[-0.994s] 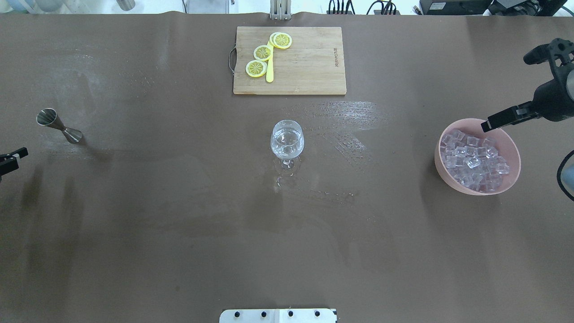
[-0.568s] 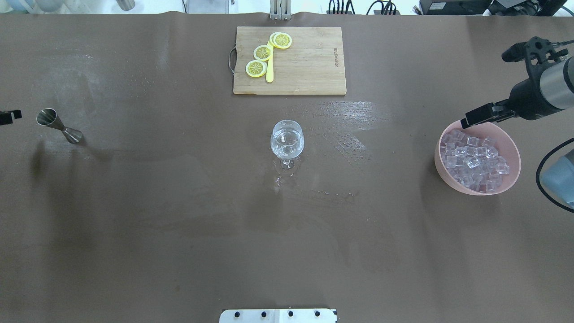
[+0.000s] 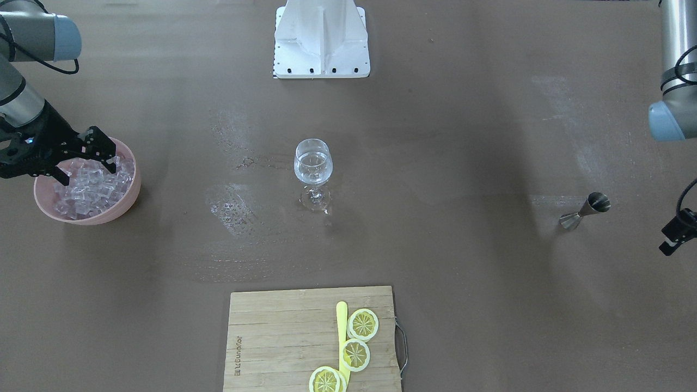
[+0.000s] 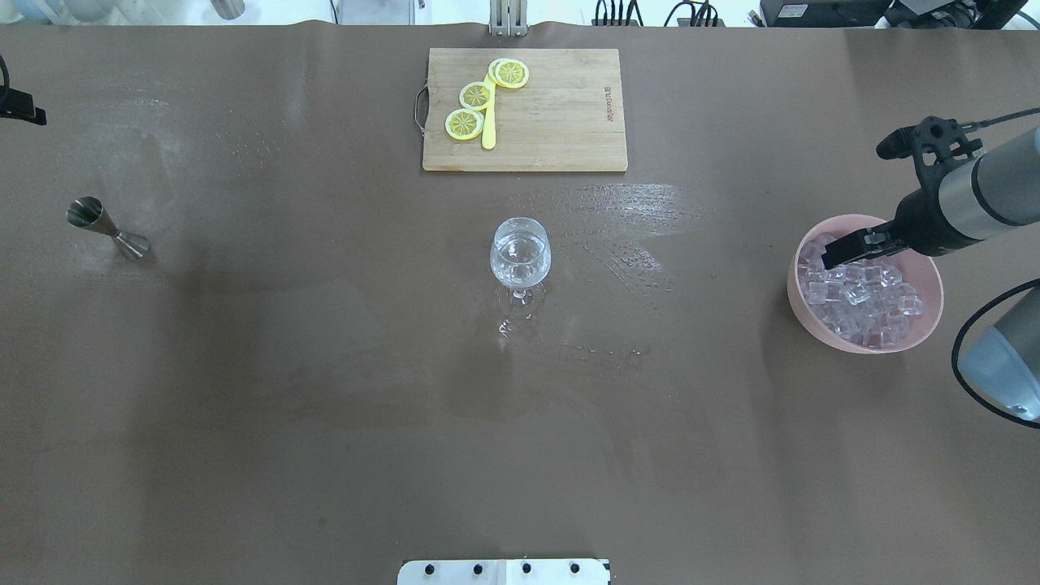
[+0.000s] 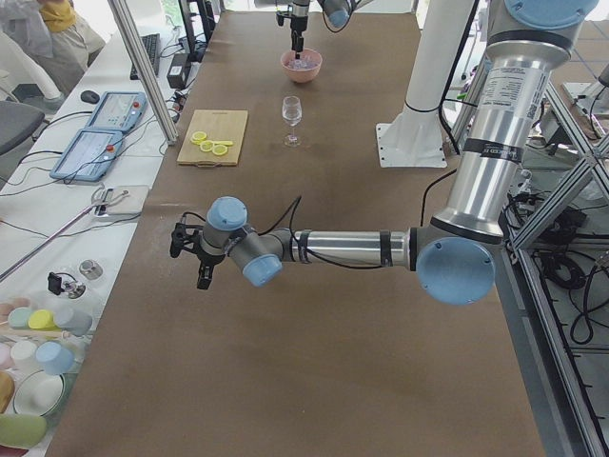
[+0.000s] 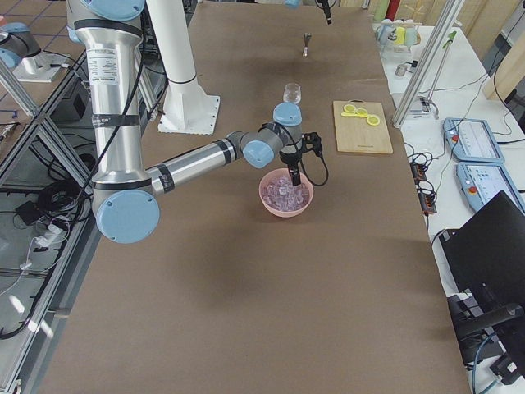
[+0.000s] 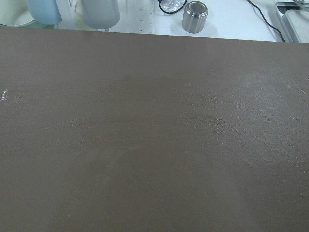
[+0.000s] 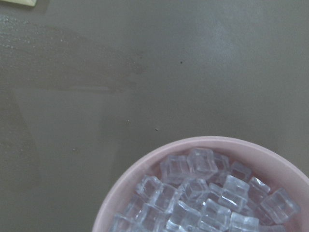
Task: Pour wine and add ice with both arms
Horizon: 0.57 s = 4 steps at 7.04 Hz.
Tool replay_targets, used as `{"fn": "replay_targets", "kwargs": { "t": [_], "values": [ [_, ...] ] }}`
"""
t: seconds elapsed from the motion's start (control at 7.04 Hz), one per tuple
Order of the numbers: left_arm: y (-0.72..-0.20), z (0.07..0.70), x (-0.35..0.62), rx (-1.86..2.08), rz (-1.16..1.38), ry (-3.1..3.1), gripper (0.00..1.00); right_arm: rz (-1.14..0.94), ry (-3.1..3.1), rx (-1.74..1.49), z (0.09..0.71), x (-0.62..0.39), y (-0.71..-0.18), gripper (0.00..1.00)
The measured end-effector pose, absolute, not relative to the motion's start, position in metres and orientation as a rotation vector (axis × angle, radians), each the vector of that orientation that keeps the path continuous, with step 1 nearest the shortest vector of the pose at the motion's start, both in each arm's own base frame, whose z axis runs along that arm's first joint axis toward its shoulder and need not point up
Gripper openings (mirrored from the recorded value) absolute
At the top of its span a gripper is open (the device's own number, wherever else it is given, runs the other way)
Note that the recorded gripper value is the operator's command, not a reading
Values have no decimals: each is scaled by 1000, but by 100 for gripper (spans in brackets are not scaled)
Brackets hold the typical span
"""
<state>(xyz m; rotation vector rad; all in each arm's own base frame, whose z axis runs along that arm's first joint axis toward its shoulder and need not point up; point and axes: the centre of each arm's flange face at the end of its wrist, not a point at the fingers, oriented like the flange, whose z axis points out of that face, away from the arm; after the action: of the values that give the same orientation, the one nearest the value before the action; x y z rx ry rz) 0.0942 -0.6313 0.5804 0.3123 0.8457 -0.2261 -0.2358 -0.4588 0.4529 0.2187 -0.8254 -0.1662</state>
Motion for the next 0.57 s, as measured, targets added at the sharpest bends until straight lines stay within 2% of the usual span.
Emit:
{"fn": "replay_targets", "kwargs": {
  "t": [0.57],
  "values": [
    [-636, 560, 89, 243, -199, 876, 98, -208, -799, 168, 478, -251, -437, 75]
  ]
}}
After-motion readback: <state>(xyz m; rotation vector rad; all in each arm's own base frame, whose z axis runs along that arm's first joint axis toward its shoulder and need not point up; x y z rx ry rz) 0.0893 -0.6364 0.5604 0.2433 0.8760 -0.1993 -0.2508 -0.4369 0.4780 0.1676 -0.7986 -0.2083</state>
